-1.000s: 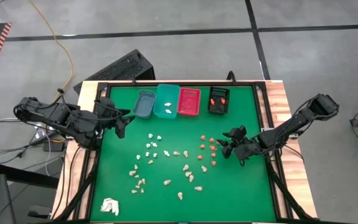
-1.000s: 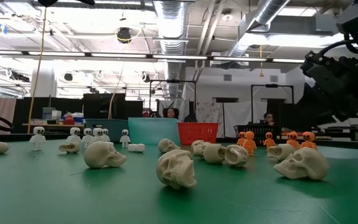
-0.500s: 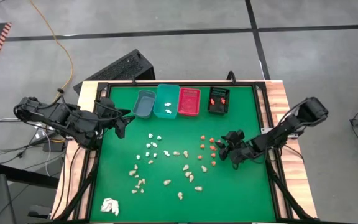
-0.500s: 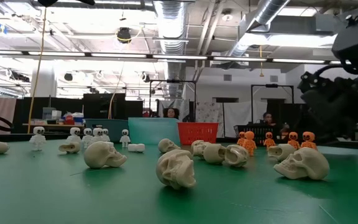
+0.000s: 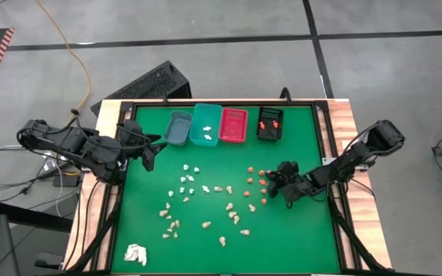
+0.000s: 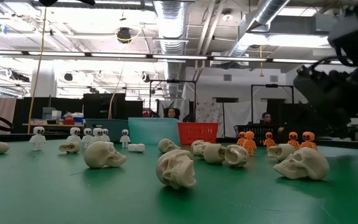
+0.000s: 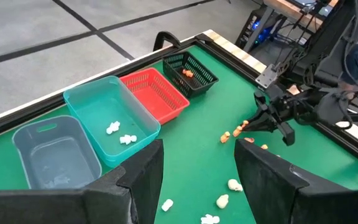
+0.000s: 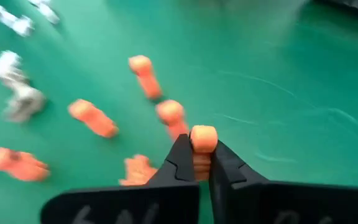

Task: Sort Halloween decoration
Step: Put the orange skeleton toy into the black bin

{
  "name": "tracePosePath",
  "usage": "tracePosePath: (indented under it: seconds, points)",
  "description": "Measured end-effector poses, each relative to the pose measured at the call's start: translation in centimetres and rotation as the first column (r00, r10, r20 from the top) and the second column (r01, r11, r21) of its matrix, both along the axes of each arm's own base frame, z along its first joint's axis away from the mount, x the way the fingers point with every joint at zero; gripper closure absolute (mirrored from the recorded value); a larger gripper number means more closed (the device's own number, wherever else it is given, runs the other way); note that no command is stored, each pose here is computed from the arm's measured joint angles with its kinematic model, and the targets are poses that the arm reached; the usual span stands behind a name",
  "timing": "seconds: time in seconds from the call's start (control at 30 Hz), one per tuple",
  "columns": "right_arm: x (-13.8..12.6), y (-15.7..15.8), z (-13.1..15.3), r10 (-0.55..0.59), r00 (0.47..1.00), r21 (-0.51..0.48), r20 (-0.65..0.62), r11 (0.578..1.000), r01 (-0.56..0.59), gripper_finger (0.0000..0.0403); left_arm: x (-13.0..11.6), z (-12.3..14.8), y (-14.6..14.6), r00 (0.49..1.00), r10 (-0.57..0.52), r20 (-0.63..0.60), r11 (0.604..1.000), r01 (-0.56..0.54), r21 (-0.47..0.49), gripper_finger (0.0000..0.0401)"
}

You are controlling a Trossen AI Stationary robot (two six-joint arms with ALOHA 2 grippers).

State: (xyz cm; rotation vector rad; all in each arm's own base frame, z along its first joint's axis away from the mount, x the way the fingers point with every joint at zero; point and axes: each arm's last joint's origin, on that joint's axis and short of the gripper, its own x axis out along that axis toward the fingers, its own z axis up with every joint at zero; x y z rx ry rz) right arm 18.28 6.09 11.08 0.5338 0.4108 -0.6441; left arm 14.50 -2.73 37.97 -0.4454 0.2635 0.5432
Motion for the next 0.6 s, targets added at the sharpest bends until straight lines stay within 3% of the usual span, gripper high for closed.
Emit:
tracePosePath:
  seconds: [0.27,0.47,0.6]
  points:
    - [2.0,-1.5,4.8,-0.048,0.998,-0.043,0.044,0.998,0.050,0.0385,0.0,0.0,0.0,1.000,0.000,0.000,1.000,0.000,0.001,0.0214]
    - [1.7,-6.2,9.3,-0.207,0.977,-0.168,-0.044,0.966,0.197,0.0386,0.0,0.0,0.0,1.000,0.000,0.000,1.000,0.000,0.001,0.0214]
    - [1.1,-10.0,10.7,-0.300,0.950,-0.213,-0.085,0.937,0.277,0.0382,0.0,0.0,0.0,1.000,-0.002,-0.001,1.000,0.002,0.001,0.0214]
